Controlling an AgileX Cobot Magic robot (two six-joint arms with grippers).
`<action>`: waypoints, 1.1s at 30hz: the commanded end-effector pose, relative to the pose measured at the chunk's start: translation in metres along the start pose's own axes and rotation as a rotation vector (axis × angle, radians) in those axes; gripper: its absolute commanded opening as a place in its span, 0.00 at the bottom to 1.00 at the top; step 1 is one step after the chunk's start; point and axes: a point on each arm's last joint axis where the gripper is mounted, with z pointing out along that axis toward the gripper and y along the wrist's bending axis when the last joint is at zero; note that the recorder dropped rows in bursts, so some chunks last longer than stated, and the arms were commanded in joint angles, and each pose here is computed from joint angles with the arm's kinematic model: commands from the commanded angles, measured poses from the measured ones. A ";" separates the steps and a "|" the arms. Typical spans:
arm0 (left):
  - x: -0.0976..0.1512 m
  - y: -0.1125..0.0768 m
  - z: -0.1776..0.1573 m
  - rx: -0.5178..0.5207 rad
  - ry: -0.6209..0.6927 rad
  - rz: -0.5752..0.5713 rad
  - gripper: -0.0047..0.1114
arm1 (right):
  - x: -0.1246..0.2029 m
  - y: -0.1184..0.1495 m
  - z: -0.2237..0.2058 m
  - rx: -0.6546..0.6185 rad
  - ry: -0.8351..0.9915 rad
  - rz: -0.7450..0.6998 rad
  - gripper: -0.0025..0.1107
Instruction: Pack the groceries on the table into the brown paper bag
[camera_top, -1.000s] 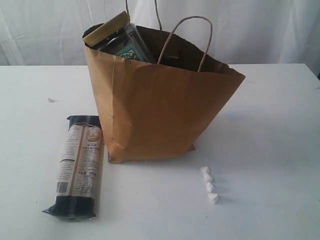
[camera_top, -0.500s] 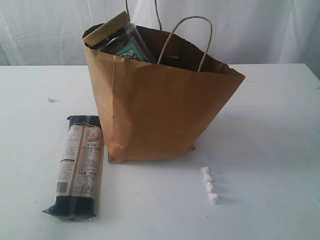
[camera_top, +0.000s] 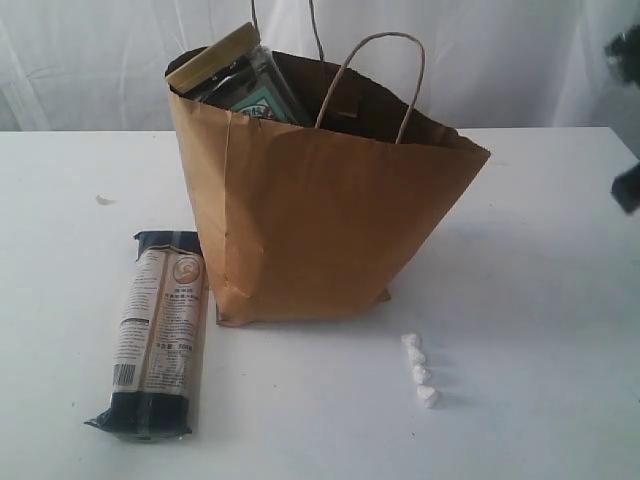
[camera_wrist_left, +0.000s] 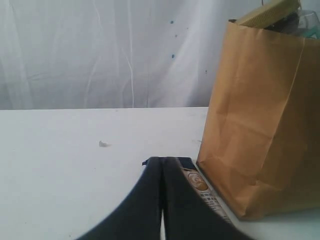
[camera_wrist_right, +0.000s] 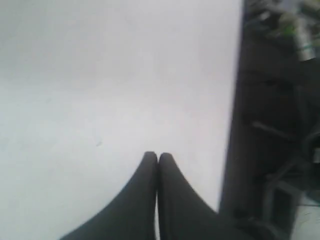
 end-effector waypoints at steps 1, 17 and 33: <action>0.001 0.000 0.000 0.005 0.004 0.009 0.04 | 0.032 0.031 0.036 -0.383 0.152 -0.079 0.02; 0.001 -0.001 0.000 0.012 0.005 0.009 0.04 | 0.055 0.120 0.076 -0.549 -0.134 -0.255 0.02; 0.001 -0.001 0.000 0.012 0.005 0.009 0.04 | 0.064 0.160 0.090 -0.573 -0.301 -0.216 0.36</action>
